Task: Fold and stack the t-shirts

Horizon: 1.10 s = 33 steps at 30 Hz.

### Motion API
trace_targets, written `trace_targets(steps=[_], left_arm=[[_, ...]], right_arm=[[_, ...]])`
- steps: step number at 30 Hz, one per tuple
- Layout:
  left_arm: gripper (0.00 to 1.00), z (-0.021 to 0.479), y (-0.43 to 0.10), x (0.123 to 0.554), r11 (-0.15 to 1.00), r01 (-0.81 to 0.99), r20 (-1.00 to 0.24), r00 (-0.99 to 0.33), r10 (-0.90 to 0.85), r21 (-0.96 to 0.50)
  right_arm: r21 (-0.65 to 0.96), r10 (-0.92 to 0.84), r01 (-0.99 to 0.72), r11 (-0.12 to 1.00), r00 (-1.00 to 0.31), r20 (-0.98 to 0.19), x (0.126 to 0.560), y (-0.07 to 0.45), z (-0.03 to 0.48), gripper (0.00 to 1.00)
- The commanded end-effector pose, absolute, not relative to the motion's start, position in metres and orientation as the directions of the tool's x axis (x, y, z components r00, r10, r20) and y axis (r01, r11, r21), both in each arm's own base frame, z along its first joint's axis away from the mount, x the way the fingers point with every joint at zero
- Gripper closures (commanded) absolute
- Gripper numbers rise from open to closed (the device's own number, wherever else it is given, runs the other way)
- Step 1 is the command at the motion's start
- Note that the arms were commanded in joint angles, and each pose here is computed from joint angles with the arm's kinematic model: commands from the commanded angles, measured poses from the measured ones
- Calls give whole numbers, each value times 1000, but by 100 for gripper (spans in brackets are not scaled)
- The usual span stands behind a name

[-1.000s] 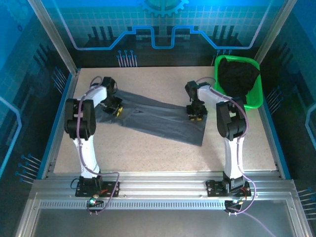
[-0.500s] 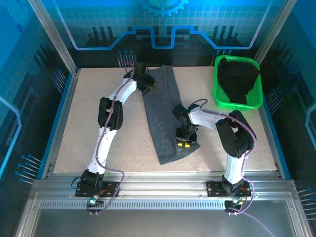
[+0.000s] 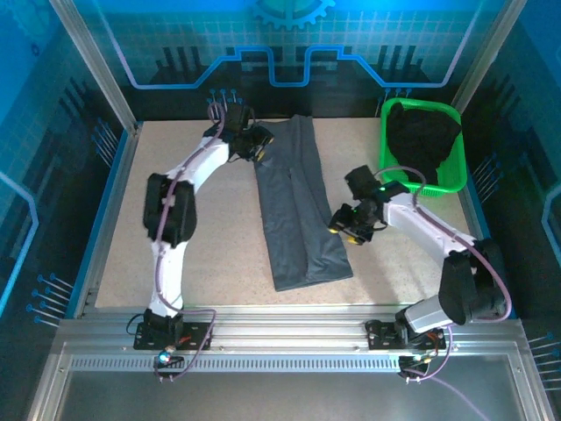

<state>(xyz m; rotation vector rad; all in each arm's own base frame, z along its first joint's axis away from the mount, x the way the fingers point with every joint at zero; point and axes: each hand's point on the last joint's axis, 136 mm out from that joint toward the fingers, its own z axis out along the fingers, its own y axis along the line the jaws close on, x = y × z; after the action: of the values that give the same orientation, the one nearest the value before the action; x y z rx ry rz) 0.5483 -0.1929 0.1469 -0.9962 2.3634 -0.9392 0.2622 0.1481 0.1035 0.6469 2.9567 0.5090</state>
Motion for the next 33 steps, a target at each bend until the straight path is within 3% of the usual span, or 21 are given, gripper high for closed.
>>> trace_targets(steps=[1, 6, 11, 16, 20, 25, 30, 33], left_arm=[[52, 128, -206, 455, 539, -534, 40, -733, -679, -651], [52, 73, -216, 292, 629, -607, 283, -790, -544, -486], [47, 43, -246, 209, 654, -621, 436, -778, -452, -431], [50, 29, -268, 189, 665, -619, 449, -777, -441, -417], [59, 17, -272, 170, 736, -591, 470, -779, -415, -330], [68, 15, -271, 170, 739, -592, 455, -781, -428, -321], [85, 16, -279, 176, 739, -580, 451, -791, -413, -342], [100, 19, -270, 174, 759, -569, 427, -800, -421, -318]], right_arm=[[272, 234, 224, 936, -972, -2, 247, 129, 86, 48], [282, 55, 80, 956, -994, 96, 223, 138, 55, 48], [269, 7, 46, 962, -990, 144, 214, 143, 32, 46], [252, -34, 19, 968, -978, 204, 205, 152, 16, 46], [206, -54, -4, 979, -970, 238, 194, 151, 9, 47], [182, -49, -4, 983, -969, 243, 182, 147, 8, 50], [221, -31, 22, 975, -971, 235, 179, 160, 14, 63], [219, -1, 55, 974, -968, 250, 170, 161, 14, 82]])
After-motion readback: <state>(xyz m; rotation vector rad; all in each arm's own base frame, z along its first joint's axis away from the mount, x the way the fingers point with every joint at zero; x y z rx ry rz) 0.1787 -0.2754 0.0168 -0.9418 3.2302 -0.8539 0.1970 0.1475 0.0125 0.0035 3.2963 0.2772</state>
